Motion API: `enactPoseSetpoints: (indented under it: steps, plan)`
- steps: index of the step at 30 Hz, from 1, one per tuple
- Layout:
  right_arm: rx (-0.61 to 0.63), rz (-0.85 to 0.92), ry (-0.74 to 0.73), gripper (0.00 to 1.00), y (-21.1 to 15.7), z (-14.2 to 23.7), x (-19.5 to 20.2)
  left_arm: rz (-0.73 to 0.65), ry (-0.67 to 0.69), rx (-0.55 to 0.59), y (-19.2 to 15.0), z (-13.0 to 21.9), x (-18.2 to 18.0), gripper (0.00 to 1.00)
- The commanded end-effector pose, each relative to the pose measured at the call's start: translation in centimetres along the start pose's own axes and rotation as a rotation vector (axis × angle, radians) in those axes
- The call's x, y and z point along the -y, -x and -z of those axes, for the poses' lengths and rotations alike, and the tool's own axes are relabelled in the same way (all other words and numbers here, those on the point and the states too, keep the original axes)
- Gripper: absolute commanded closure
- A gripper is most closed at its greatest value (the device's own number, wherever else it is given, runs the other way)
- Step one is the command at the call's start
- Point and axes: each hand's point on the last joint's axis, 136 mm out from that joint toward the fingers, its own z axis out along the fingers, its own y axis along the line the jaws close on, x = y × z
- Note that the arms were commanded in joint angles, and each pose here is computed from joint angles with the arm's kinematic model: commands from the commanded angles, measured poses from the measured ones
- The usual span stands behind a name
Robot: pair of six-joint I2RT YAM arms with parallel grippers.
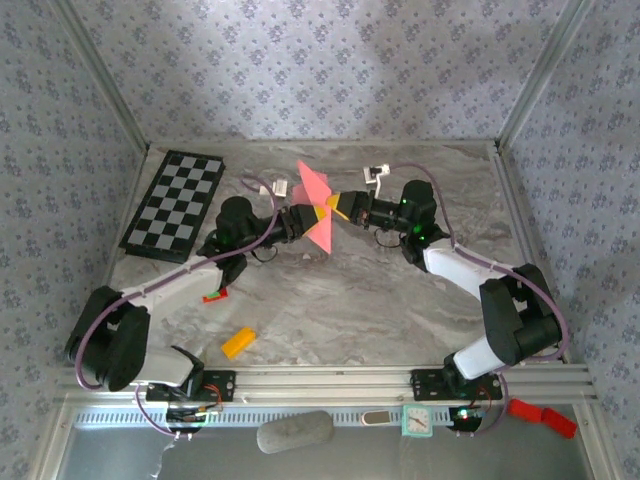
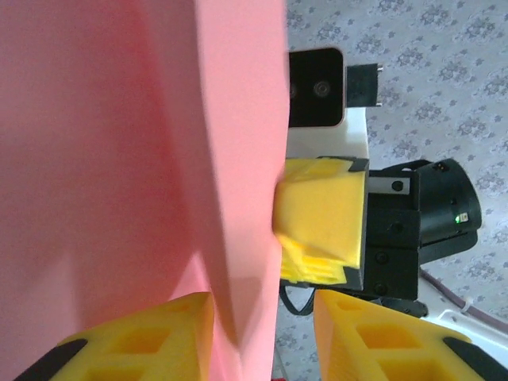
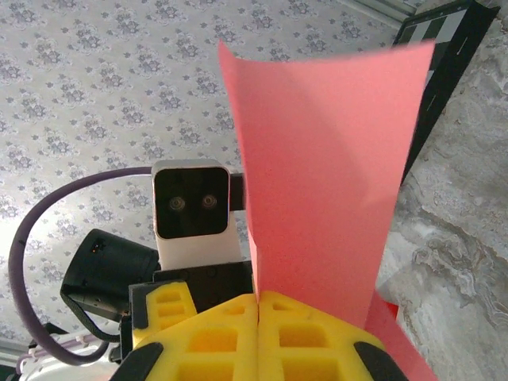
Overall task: Fold a paper plane with a square sheet of paper (pick it up from the middle)
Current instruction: Turn over the paper at the center of the table.
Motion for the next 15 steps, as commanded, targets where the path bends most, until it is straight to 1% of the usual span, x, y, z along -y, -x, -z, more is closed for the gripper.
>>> enactPoseSetpoints:
  steps: [1,9,15]
  plan:
    - [0.007,0.022,0.042,0.99,0.22,0.44,-1.31,-0.029,-0.084,0.021,1.01,-0.47,2.46,0.65]
    - [0.011,0.015,0.046,0.98,0.35,0.66,-1.29,-0.029,-0.082,0.041,1.29,-0.61,2.12,0.78]
    - [0.032,0.018,0.041,0.91,0.62,1.16,-1.07,-0.024,-0.06,0.045,1.53,-0.68,1.76,0.9]
